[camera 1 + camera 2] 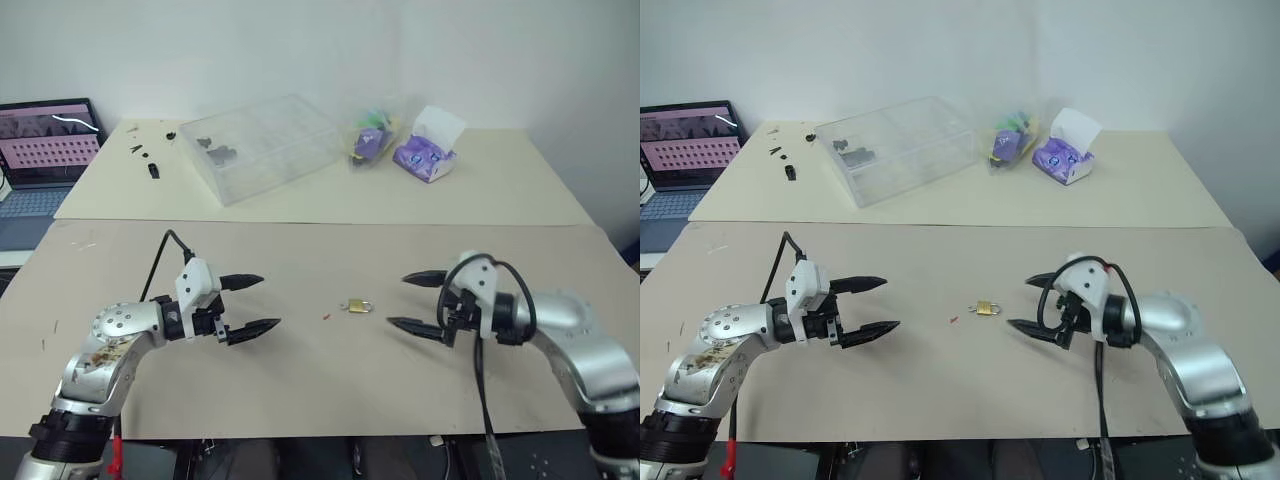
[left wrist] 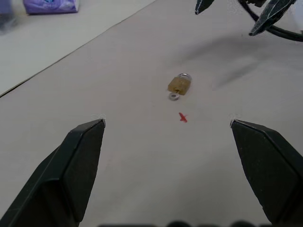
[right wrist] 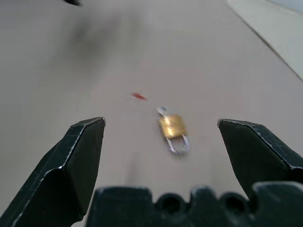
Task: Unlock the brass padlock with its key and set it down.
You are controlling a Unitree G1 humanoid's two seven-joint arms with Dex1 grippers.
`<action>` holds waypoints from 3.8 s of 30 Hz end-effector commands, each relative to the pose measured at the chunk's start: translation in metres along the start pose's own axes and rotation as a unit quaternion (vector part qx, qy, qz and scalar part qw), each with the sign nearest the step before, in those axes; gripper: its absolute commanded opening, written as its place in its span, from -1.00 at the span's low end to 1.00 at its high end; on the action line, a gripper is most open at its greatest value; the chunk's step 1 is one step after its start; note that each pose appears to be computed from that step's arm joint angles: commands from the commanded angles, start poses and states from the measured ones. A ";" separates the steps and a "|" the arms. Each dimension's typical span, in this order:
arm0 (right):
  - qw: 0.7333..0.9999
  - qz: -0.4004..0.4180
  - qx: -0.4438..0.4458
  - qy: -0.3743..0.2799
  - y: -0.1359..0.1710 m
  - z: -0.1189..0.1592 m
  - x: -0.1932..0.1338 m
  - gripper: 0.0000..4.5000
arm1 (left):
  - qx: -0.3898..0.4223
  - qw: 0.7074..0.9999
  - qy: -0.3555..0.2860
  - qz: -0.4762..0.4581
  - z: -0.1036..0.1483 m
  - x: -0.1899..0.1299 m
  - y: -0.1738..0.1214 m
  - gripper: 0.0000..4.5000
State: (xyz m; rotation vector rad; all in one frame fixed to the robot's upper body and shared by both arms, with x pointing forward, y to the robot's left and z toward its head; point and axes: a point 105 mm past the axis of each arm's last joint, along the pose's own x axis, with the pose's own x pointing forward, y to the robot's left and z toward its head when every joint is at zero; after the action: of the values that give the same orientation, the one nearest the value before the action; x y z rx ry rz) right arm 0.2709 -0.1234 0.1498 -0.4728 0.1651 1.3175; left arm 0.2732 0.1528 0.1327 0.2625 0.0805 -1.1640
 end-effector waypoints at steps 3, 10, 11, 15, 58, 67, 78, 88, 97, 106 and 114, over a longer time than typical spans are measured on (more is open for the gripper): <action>1.000 0.027 -0.013 -0.005 -0.021 -0.005 0.027 0.99 | 0.015 1.000 -0.010 -0.016 0.011 0.004 -0.006 1.00; 1.000 0.016 -0.003 0.001 -0.040 -0.024 0.039 0.99 | 0.014 1.000 -0.006 -0.011 0.011 0.003 -0.011 1.00; 1.000 0.023 -0.002 0.001 -0.038 -0.027 0.040 0.99 | 0.017 1.000 -0.003 -0.008 0.011 0.002 -0.010 1.00; 0.999 0.039 0.008 0.014 -0.030 -0.043 0.044 0.99 | 0.020 1.000 -0.001 0.000 0.014 -0.002 -0.007 1.00; 1.000 -0.009 -0.024 -0.007 -0.024 -0.043 0.056 -0.60 | 0.036 0.999 0.001 0.017 0.017 0.004 -0.004 1.00; 0.991 -0.038 -0.126 -0.028 0.013 0.037 0.035 -0.60 | -0.088 0.996 -0.030 -0.018 0.037 -0.001 -0.008 1.00; 0.979 -0.056 -0.197 -0.006 0.022 0.052 0.058 -0.60 | -0.399 0.911 -0.024 -0.103 0.050 -0.027 -0.014 1.00; 0.973 -0.054 -0.226 -0.014 0.025 0.067 0.057 -0.60 | -0.543 0.824 -0.060 -0.151 0.038 -0.018 -0.011 1.00; 0.977 -0.016 -0.209 -0.035 0.038 0.076 0.057 -0.60 | -0.568 0.797 -0.081 -0.188 0.042 -0.007 -0.013 1.00; 0.978 -0.006 -0.207 -0.035 0.039 0.076 0.059 -0.60 | -0.564 0.792 -0.057 -0.226 0.045 0.001 -0.027 1.00; 0.977 -0.008 -0.209 -0.036 0.038 0.077 0.059 -0.60 | -0.570 0.789 -0.044 -0.224 0.037 0.008 -0.030 1.00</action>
State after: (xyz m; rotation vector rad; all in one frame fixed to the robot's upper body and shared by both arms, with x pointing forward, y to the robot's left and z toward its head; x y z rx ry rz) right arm 0.2426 -0.0347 0.1766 -0.7615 -0.1280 1.3516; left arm 0.2463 0.1284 0.1572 -0.9429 0.7875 -1.3625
